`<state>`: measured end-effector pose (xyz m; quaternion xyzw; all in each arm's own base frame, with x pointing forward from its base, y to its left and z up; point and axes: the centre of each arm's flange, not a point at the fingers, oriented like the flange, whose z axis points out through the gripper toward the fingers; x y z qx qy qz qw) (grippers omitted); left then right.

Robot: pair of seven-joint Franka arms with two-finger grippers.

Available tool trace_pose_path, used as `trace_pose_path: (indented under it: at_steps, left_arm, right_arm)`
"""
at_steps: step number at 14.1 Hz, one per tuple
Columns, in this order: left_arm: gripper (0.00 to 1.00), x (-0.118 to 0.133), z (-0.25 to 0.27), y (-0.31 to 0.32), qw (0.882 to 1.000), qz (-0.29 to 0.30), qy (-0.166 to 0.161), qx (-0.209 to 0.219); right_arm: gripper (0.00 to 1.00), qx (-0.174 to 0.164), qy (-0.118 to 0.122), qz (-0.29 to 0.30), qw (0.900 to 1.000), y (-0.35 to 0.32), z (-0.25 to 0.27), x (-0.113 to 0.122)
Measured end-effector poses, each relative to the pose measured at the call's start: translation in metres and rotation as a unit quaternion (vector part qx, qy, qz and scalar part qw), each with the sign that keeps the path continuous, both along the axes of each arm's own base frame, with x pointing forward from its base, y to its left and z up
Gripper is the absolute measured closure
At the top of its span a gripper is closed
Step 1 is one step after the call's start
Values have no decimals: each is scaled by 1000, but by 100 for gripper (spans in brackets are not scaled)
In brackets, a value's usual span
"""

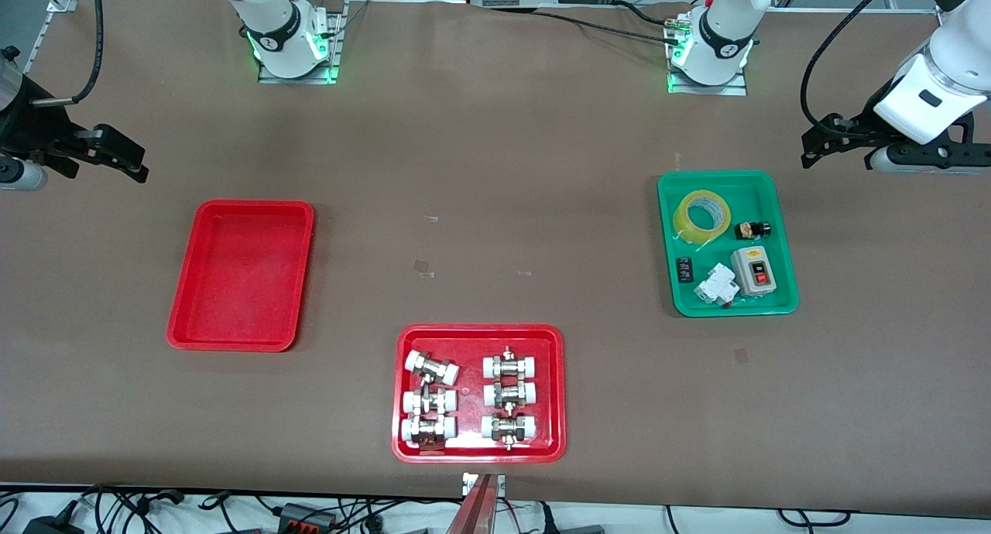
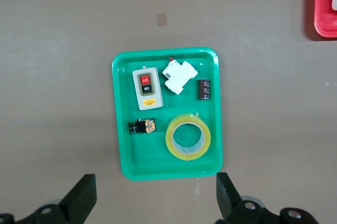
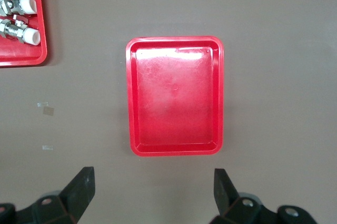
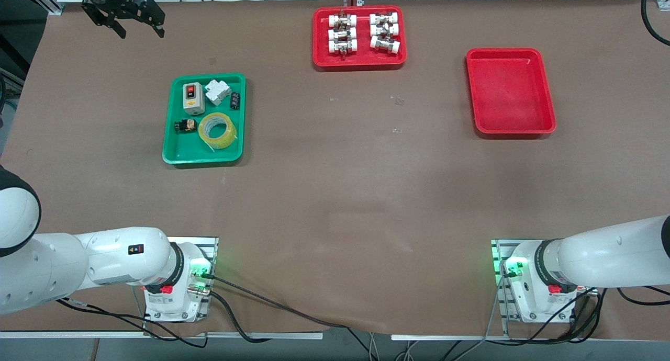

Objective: Left arm passes tape to right arm into tray

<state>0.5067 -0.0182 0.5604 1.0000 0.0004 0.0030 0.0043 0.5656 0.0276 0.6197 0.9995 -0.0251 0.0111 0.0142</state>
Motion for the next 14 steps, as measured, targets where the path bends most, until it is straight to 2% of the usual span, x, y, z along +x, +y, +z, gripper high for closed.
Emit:
trace_pose_path:
  at_steps: [4, 8, 14]
  left_arm:
    - [0, 0, 0, 0, 1000, 0, 0, 0]
    - [0, 0, 0, 0, 1000, 0, -1, 0]
    - [0, 7, -4, -1, 1000, -1, -7, -1]
  right_arm:
    - [0, 3, 0, 0, 1000, 1, 3, -1]
    - [0, 25, 3, -1, 1000, 5, 2, -1]
    - [0, 27, 4, -1, 1000, 5, 2, -1]
